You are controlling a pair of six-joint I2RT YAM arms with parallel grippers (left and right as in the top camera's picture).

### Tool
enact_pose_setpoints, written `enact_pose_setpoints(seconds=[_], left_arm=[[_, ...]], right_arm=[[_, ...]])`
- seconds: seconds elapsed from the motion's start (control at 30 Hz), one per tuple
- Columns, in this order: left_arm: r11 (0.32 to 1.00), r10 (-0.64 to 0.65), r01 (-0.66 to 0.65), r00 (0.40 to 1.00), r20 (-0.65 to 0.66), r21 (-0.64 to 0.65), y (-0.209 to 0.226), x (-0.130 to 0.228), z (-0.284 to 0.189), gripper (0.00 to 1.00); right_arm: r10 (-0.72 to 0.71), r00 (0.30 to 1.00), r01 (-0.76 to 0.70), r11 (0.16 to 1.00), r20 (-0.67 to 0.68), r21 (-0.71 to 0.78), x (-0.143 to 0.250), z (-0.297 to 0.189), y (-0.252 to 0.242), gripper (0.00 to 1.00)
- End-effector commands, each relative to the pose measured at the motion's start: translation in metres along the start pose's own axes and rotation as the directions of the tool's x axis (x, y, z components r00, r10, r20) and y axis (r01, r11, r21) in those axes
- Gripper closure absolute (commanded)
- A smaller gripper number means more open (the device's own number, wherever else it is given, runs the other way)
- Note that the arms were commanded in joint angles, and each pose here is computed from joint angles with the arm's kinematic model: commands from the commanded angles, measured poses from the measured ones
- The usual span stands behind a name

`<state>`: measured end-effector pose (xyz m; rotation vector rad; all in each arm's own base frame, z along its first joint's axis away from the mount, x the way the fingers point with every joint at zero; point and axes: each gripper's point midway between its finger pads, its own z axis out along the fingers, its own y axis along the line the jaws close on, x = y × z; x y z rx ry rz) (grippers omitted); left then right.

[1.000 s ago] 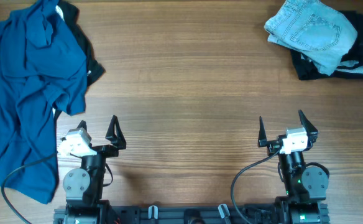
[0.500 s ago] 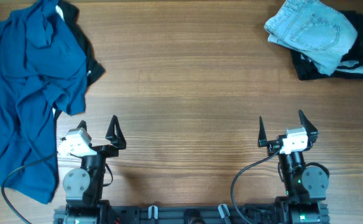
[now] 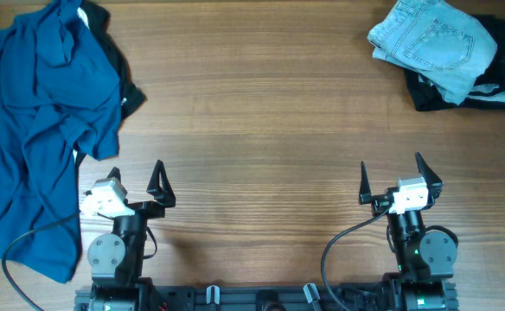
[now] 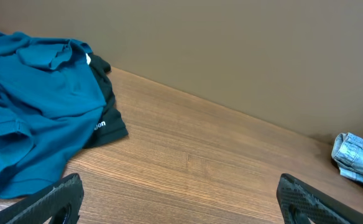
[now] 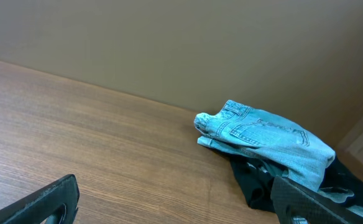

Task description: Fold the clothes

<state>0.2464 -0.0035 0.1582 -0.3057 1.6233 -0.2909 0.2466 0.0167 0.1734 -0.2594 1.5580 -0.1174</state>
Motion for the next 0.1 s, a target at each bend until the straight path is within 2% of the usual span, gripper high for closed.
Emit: enact_pose_setpoints(seconds=[0.0, 0.07], left_arm=[[1.0, 0.016, -0.016, 1.0, 0.002, 0.009, -0.0015, 0.0006, -0.0003, 0.0], [1.0, 0.016, -0.016, 1.0, 0.002, 0.009, -0.0015, 0.0006, -0.0003, 0.0]], right_arm=[[0.005, 1.0, -0.005, 1.0, 0.008, 0.012, -0.002, -0.0006, -0.0019, 0.0], [0.005, 1.0, -0.005, 1.0, 0.008, 0.012, -0.002, -0.0006, -0.0019, 0.0]])
